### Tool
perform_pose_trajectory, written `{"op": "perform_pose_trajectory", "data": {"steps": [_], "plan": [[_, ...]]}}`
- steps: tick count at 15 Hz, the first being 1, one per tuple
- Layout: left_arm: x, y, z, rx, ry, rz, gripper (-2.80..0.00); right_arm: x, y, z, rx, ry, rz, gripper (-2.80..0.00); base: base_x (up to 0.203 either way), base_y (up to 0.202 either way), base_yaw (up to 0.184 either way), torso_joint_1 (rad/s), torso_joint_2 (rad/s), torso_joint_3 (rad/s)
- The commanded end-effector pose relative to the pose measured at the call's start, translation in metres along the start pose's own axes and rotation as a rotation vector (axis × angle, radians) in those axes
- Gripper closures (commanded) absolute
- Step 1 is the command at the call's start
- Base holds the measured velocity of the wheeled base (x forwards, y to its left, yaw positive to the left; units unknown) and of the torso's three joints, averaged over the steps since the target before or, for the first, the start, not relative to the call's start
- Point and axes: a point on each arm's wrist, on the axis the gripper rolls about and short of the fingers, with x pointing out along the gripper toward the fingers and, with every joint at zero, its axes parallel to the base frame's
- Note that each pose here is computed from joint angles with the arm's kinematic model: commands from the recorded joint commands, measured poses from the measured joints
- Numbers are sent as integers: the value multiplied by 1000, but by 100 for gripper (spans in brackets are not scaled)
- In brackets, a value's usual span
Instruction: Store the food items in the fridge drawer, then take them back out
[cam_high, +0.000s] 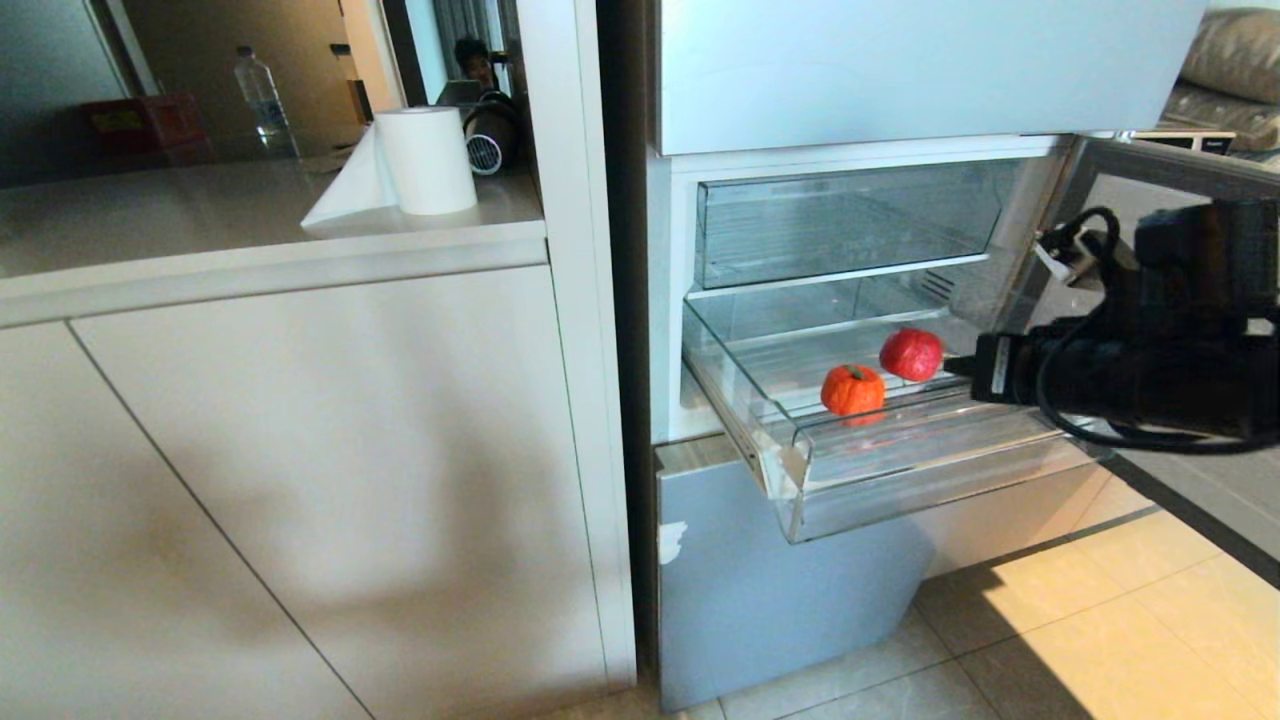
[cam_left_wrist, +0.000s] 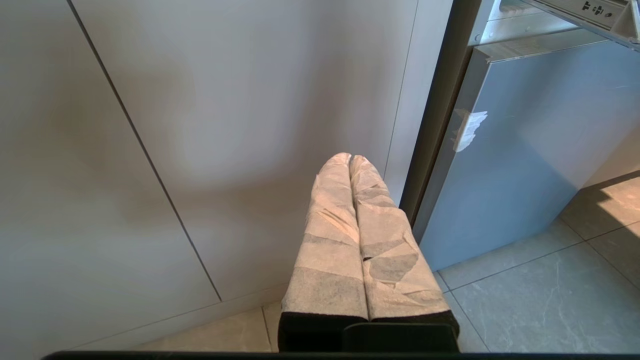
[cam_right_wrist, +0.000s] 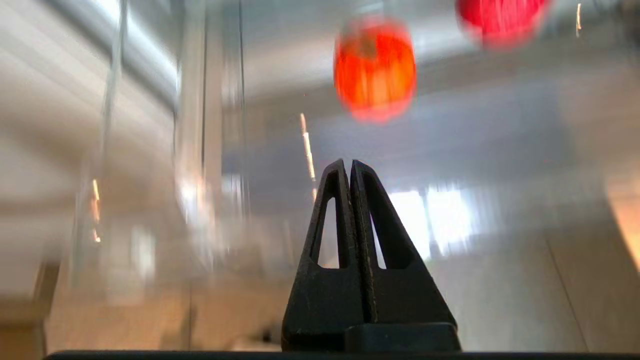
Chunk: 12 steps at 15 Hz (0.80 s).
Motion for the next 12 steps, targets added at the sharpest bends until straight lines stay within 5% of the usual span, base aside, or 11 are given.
{"op": "perform_pose_trajectory", "data": {"steps": [1,6,12], "plan": [[0,0,0,0,0,2,0,-48,0,-16,-1,-21,6,0,0,0,0,0,0,0],[0,0,0,0,0,1,0,-59,-8,-46,14,91,-31,0,0,0,0,0,0,0],[0,0,0,0,0,2,0,-14,-14,-68,24,254,-56,0,0,0,0,0,0,0]]}}
